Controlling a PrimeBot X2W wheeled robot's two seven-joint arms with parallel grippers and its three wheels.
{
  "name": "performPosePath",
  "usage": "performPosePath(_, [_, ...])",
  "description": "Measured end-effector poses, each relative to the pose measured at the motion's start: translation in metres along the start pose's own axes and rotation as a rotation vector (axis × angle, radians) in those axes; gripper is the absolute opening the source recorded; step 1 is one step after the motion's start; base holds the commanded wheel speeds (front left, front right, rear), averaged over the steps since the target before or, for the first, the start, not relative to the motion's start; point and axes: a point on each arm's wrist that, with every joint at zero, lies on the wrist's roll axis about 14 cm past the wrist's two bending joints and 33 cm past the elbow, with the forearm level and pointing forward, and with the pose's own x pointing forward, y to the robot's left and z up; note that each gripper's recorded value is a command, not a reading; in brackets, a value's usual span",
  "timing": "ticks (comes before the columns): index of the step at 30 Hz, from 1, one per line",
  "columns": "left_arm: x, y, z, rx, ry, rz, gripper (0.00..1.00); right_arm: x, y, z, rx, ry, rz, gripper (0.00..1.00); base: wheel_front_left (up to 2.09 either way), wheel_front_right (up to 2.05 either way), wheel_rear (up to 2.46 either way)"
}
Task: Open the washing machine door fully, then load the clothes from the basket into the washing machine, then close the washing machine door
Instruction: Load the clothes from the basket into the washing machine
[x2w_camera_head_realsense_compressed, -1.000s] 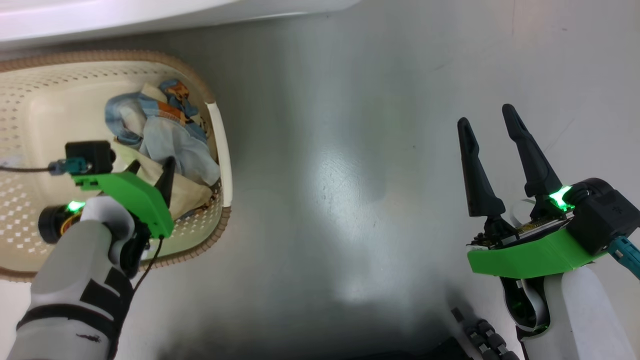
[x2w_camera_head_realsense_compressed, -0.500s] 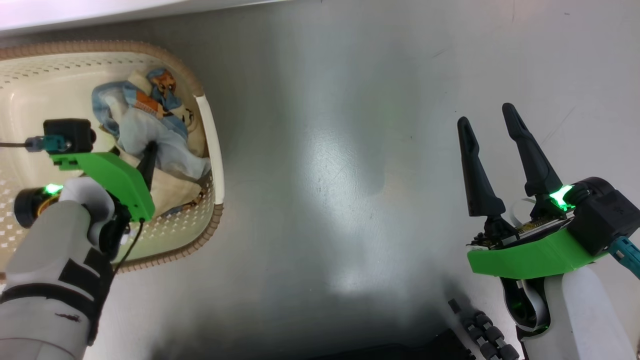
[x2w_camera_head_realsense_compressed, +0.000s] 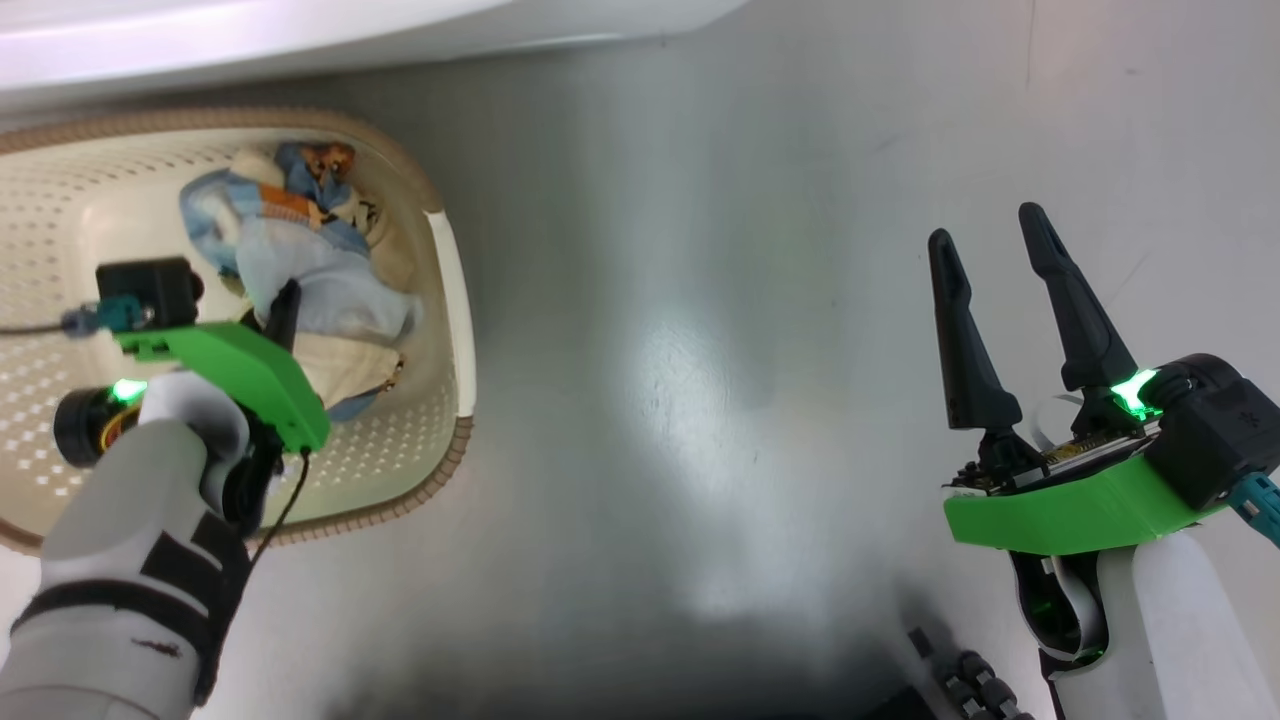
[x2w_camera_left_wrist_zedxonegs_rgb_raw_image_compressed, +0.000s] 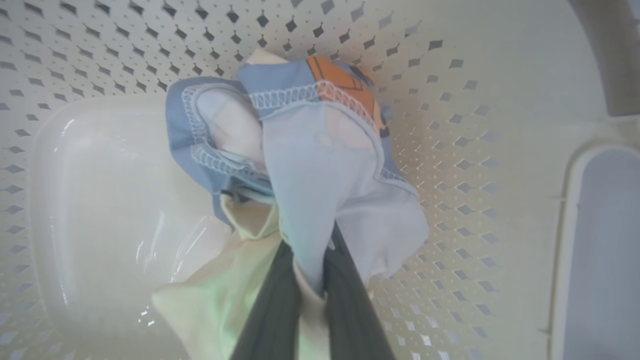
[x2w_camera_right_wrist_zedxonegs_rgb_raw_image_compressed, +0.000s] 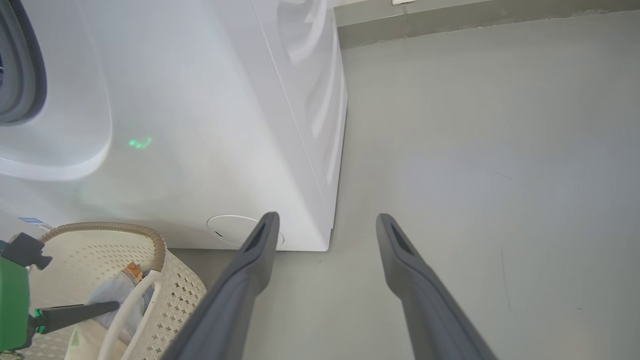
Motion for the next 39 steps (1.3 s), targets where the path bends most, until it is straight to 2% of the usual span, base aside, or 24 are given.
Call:
performPosePath(9, [-0.036,0.005,0.025,-0.017,-0.153,0.025,0.0,-0.003,0.013,0.031,-0.01,-0.062,0.033,1.0,0.0,0.0,0.0])
performPosePath(16, [-0.076,0.003,0.079,-0.06,-0.365,0.024,0.0,-0.01,0.025,0.057,-0.013,-0.113,0.06,1.0,0.0,0.0,0.0])
performPosePath(24, [-0.148,0.002,0.108,-0.093,-0.589,0.055,0.0,-0.033,0.042,0.079,-0.016,-0.14,0.095,1.0,0.0,0.0,0.0])
performPosePath(39, [-0.274,-0.016,0.159,-0.025,-0.969,0.085,0.0,-0.073,0.061,0.123,-0.039,-0.225,0.142,1.0,0.0,0.0,0.0])
